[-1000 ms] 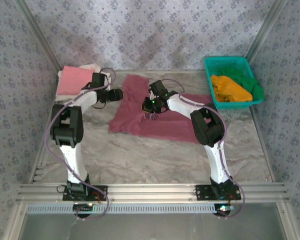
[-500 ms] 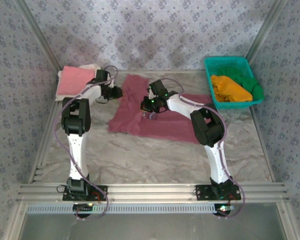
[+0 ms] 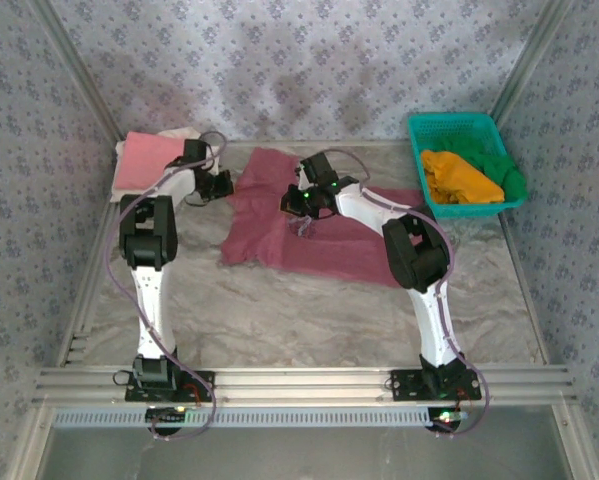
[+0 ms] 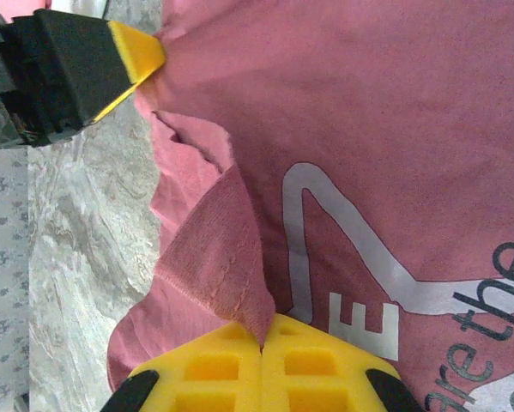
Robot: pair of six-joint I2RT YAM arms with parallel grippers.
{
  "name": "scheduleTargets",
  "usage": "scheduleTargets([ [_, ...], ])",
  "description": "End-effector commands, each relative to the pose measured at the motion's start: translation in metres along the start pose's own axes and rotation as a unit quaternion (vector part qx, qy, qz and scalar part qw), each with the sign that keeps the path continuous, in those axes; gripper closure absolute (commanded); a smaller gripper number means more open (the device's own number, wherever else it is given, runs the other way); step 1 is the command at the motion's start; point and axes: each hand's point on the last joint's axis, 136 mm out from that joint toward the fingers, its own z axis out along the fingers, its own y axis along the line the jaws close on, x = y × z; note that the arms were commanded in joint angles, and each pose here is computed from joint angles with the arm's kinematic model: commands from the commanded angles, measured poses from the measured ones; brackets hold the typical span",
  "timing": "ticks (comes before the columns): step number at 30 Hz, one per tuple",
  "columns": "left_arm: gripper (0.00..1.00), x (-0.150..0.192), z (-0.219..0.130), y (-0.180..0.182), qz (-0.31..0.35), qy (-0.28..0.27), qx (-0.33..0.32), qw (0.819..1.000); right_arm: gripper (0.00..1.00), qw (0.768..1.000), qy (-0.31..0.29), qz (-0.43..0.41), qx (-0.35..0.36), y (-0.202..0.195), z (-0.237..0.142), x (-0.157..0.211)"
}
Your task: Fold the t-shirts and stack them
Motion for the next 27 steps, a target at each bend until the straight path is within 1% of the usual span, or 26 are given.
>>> scheduleTargets([
  [1,1.0,-0.019,-0.011,0.009,0.006,-0.012,-0.012,1.0,1.0,1.0,0.003,-0.008,0.015,-0.013,0.007,-0.004],
  [5,1.0,-0.033,-0.014,0.011,0.015,-0.015,-0.014,1.0,1.0,1.0,0.01,-0.007,0.019,-0.021,0.015,-0.002],
  [7,1.0,-0.037,-0.013,0.012,0.017,-0.012,-0.015,1.0,1.0,0.999,0.008,-0.026,0.02,-0.025,0.02,-0.001],
  [9,1.0,-0.04,-0.012,0.014,0.016,-0.006,-0.018,1.0,1.0,0.999,0.008,-0.028,0.025,-0.03,0.025,0.0],
  [10,0.96,-0.04,-0.011,0.014,0.015,-0.002,-0.019,1.0,1.0,0.999,0.006,-0.029,0.026,-0.032,0.026,-0.001],
  [11,0.78,-0.041,-0.01,0.014,0.014,-0.001,-0.02,1.0,0.95,0.999,0.0,-0.03,0.026,-0.033,0.028,-0.003],
  [12,0.66,-0.041,-0.01,0.014,0.012,0.001,-0.019,1.0,0.89,0.999,-0.004,-0.031,0.023,-0.033,0.029,-0.005],
  [14,0.48,-0.042,-0.017,0.011,0.013,-0.002,-0.017,1.0,0.83,0.999,-0.01,-0.031,0.016,-0.03,0.029,-0.011],
  [15,0.44,-0.044,-0.025,0.01,0.013,-0.008,-0.022,1.0,0.79,0.999,-0.014,-0.032,0.011,-0.027,0.027,-0.015],
  [17,0.35,-0.046,-0.045,0.01,0.013,-0.027,-0.035,0.999,0.72,0.999,-0.019,-0.038,0.006,-0.021,0.02,-0.02],
  [18,0.33,-0.047,-0.061,0.01,0.01,-0.044,-0.041,0.998,0.69,0.999,-0.022,-0.04,0.009,-0.02,0.013,-0.022],
  [20,0.31,-0.038,-0.089,0.013,-0.008,-0.073,-0.042,0.996,0.63,0.998,-0.03,-0.044,0.014,-0.018,-0.004,-0.021],
  [21,0.29,-0.033,-0.106,0.01,-0.016,-0.09,-0.037,0.995,0.58,0.998,-0.033,-0.044,0.018,-0.019,-0.014,-0.019],
  [22,0.29,-0.025,-0.12,0.009,-0.02,-0.1,-0.036,0.994,0.55,0.998,-0.037,-0.045,0.024,-0.02,-0.023,-0.015],
  [24,0.28,0.003,-0.144,0.007,-0.037,-0.11,-0.037,0.993,0.53,0.997,-0.04,-0.045,0.038,-0.028,-0.044,-0.002],
  [27,0.29,0.056,-0.154,0.004,-0.072,-0.097,-0.013,0.993,0.51,0.996,-0.054,-0.029,0.062,-0.047,-0.073,0.024],
])
